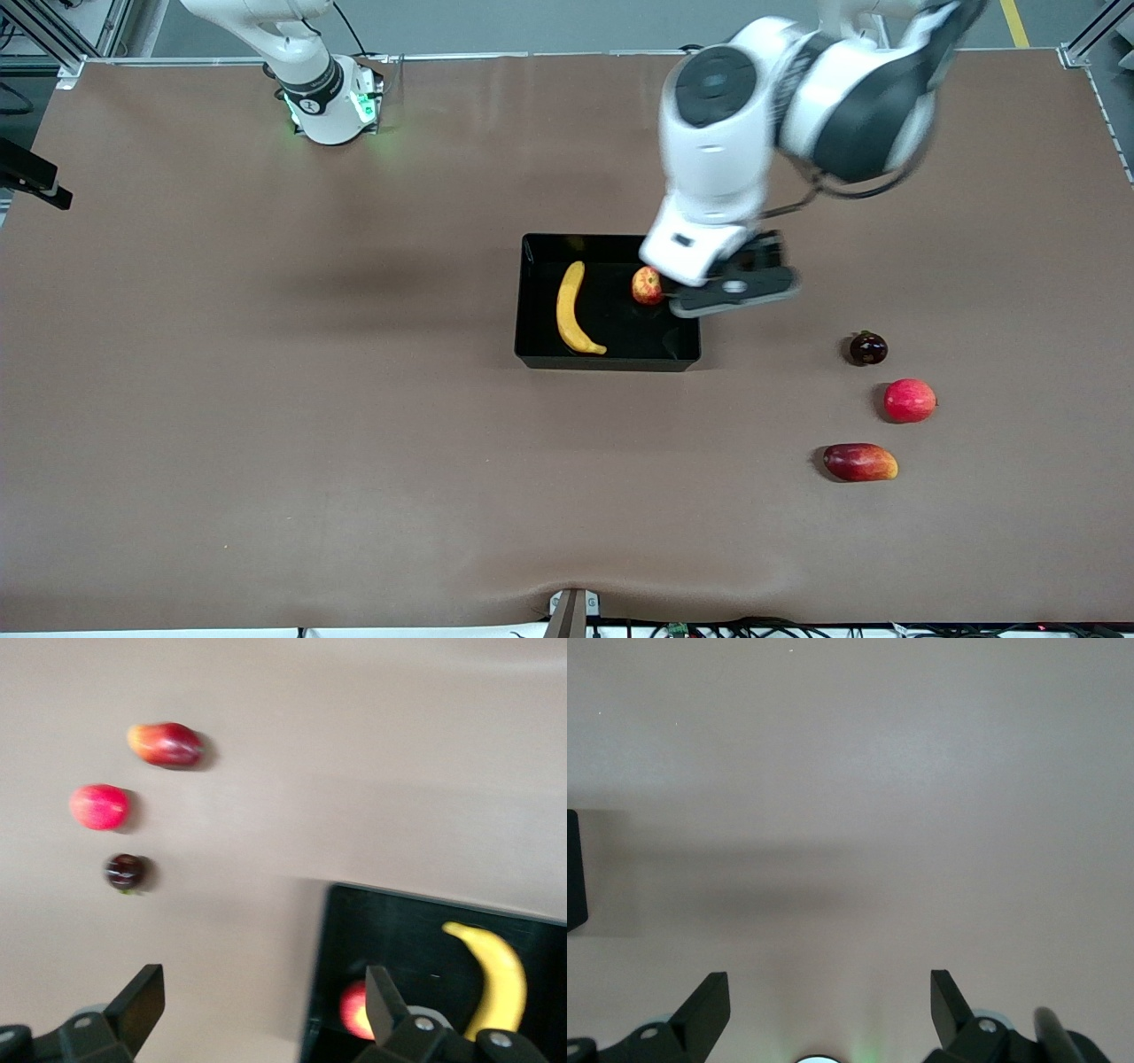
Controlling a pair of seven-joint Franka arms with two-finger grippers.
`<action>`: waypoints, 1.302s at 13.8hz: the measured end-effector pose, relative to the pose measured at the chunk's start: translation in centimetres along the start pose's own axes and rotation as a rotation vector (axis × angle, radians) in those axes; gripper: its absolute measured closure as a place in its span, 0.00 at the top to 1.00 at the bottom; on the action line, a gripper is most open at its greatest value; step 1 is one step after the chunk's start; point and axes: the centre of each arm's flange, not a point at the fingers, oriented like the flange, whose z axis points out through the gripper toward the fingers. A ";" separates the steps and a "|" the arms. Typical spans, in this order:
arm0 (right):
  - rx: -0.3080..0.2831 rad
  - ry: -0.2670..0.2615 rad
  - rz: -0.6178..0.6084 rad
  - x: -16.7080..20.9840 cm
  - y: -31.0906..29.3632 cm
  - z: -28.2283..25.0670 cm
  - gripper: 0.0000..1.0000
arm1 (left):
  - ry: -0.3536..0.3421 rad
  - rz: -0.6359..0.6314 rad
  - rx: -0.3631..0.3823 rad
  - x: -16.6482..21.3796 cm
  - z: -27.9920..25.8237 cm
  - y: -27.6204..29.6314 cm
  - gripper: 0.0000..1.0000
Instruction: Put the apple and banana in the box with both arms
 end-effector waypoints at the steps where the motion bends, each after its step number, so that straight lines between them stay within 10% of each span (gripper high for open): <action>1: 0.000 0.000 0.000 0.0 0.0 0.0 1.00 | -0.009 0.015 0.019 0.6 -0.7 -2.4 1.00; 18: 0.000 -0.001 0.001 0.0 0.0 0.0 1.00 | -0.159 0.045 -0.155 3.0 -4.2 -27.8 1.00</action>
